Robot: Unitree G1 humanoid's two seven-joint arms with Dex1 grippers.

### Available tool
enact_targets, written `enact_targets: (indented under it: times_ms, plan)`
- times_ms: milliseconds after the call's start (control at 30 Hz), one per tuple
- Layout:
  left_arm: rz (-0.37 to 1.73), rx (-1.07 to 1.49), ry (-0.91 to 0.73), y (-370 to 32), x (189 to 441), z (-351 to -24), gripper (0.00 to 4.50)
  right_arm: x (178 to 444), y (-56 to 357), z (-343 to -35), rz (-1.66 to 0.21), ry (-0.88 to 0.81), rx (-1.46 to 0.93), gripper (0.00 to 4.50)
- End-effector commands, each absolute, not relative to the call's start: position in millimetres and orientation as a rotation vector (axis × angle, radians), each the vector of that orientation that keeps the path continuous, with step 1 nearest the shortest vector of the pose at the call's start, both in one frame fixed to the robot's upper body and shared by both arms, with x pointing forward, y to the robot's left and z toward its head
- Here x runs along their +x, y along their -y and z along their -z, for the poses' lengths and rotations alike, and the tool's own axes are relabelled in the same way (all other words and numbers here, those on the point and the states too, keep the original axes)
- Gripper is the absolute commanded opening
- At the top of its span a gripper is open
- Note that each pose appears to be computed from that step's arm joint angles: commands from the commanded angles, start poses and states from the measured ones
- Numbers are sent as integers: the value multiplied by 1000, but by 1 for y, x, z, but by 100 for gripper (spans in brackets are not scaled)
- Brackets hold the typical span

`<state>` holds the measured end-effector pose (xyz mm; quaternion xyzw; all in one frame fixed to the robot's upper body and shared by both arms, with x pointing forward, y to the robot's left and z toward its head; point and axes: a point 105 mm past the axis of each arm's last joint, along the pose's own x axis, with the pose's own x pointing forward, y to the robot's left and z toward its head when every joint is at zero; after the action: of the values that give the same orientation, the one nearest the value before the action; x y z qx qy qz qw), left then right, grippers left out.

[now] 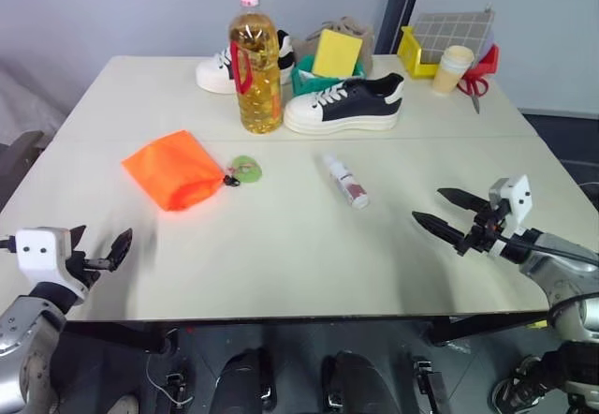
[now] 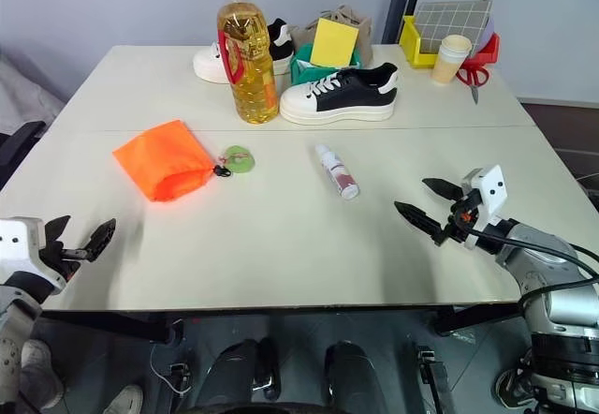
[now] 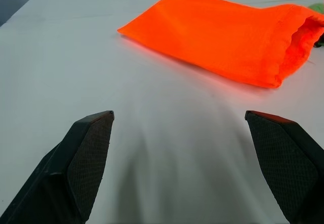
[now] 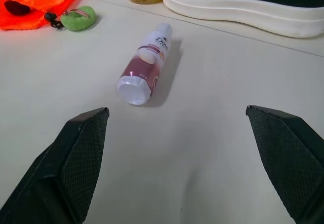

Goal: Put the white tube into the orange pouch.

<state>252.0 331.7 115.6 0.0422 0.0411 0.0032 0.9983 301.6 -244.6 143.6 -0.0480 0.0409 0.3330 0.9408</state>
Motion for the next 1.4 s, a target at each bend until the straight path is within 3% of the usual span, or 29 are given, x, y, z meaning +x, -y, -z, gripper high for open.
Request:
enact_targets:
  times_ms: [33, 300, 467, 733, 1033, 1400]
  plan:
    - [-10, 109, -30, -331, 252, -129, 444, 303, 246, -154, -680, -41, -111, 450]
    - [3, 121, -27, -322, 252, -132, 444, 303, 239, -156, -711, -49, -117, 450]
    - [129, 195, 23, -291, 264, -143, 444, 304, 226, -161, -733, -21, -124, 450]
    - [200, 573, 66, -251, 295, -151, 444, 288, 185, -168, -854, 10, -101, 450]
    - [41, 809, 73, -253, 322, -154, 444, 277, 149, -171, -962, 33, -74, 450]
    - [20, 805, 25, -262, 345, -142, 444, 276, 133, -172, -987, 66, -50, 450]
